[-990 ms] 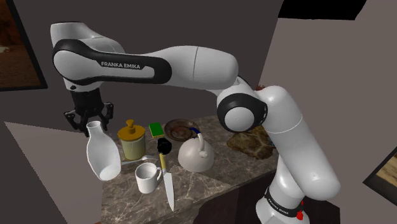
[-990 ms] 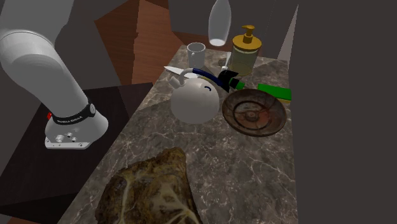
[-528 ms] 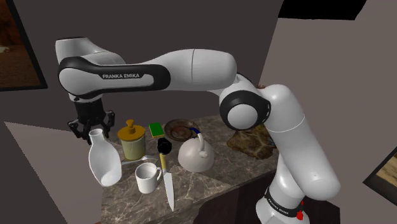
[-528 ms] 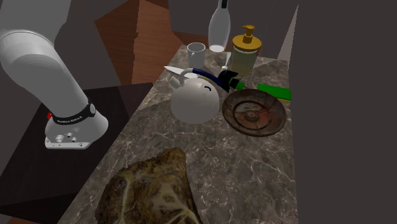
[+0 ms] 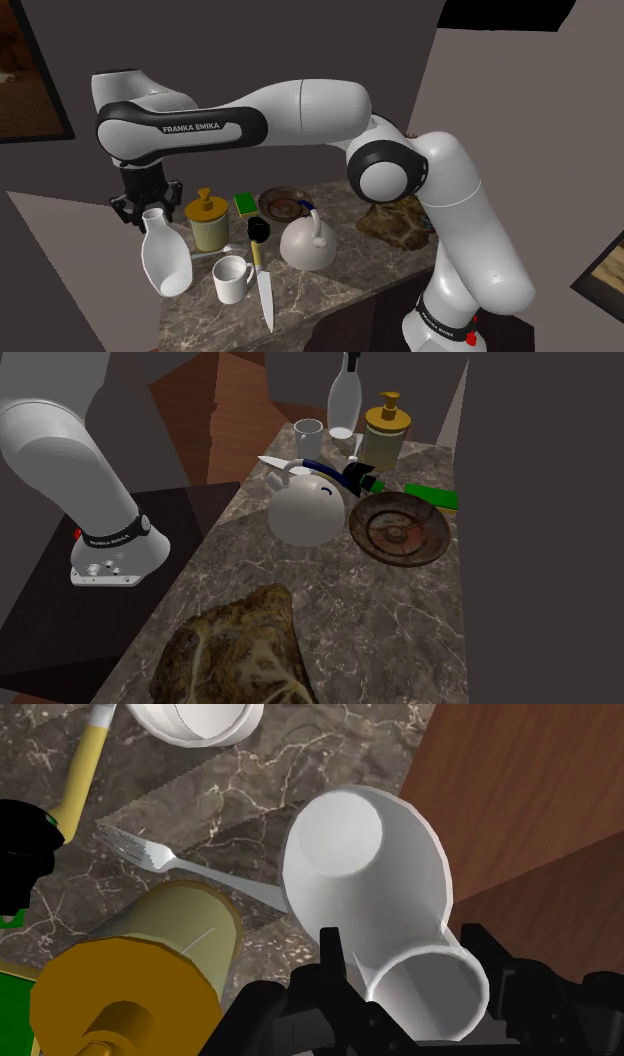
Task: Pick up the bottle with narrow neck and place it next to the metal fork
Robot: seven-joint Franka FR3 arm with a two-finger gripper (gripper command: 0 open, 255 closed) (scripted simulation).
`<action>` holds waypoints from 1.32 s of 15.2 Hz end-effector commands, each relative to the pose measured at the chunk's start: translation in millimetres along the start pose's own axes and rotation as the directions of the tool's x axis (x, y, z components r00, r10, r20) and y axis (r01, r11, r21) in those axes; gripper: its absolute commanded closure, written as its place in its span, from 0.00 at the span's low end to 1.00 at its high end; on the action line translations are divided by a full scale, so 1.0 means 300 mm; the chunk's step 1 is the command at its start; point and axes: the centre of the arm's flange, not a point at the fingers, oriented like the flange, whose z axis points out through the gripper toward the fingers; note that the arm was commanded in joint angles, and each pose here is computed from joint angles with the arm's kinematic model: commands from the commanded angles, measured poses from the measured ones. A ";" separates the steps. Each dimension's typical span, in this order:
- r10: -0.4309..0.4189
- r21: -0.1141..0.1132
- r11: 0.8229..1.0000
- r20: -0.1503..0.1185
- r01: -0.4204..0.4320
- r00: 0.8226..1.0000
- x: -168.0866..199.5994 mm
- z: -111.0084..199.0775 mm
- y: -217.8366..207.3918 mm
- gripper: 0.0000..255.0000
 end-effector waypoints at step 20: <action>0.000 0.000 1.000 -0.001 0.000 1.000 0.000 -0.168 0.000 0.00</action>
